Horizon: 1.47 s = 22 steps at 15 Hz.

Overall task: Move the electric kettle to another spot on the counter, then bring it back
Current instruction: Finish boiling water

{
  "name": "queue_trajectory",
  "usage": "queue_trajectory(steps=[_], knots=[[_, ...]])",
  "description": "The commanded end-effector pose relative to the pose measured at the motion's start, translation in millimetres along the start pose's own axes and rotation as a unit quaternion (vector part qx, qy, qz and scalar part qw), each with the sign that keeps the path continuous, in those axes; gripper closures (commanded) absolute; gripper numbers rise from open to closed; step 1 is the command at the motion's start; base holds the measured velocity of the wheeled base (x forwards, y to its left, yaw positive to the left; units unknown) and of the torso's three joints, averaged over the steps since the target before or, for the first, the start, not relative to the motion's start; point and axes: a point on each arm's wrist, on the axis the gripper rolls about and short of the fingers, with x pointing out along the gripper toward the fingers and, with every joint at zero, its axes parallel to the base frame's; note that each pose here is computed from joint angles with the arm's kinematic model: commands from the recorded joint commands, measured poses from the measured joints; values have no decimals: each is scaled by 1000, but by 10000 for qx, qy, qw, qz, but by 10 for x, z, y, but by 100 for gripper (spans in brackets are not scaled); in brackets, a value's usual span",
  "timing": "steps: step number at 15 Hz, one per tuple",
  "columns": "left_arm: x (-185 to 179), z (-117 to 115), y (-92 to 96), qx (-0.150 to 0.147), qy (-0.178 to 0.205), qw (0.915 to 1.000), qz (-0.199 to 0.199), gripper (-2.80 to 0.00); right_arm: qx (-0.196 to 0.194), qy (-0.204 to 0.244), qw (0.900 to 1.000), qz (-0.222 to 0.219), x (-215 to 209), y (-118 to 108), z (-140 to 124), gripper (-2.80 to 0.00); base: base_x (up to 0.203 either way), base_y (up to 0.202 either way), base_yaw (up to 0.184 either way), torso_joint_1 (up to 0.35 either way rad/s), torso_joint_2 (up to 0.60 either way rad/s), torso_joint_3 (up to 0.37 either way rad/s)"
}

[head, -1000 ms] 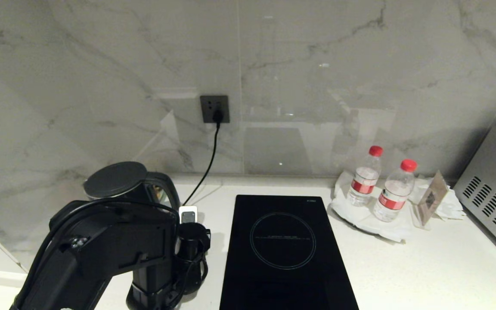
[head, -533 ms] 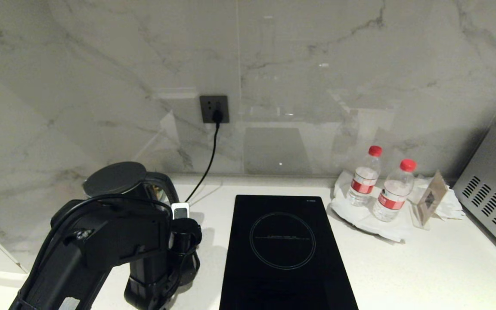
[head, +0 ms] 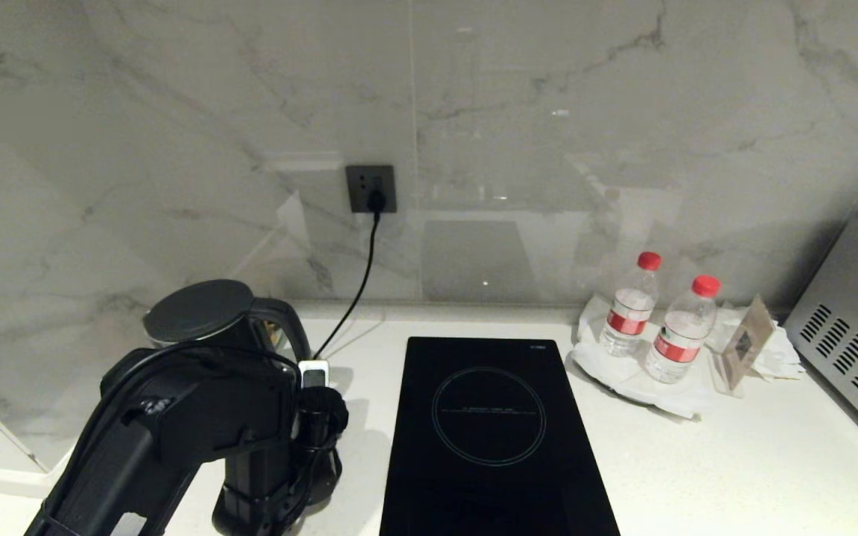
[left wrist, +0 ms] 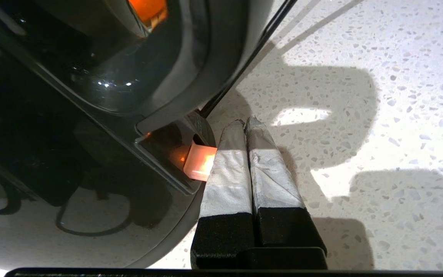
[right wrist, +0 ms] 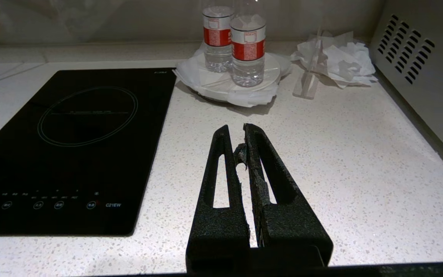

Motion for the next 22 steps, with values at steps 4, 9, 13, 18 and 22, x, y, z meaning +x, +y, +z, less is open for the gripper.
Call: queue_trajectory(steps=[4, 9, 13, 18, 22], knots=[[-15, 30, -17, -37, -58, 10000, -1, 0, -2, 4, 10000, 0, 1, 0, 0, 0, 0, 0, 0, 0, 0, 0], [-313, 163, -187, -140, -233, 9987, -441, 0, -2, 4, 10000, 0, 1, 0, 0, 0, 0, 0, 0, 0, 0, 0], [-412, 20, -162, 52, -26, 9986, -525, 0, -2, 4, 10000, 0, 1, 0, 0, 0, 0, 0, 0, 0, 0, 0], [-604, -13, 2, -2, 221, 9974, -691, 0, -2, 4, 10000, 0, 1, 0, 0, 0, 0, 0, 0, 0, 0, 0], [-858, 72, 259, -180, 453, 9929, -1087, 0, -2, 4, 10000, 0, 1, 0, 0, 0, 0, 0, 0, 0, 0, 0]])
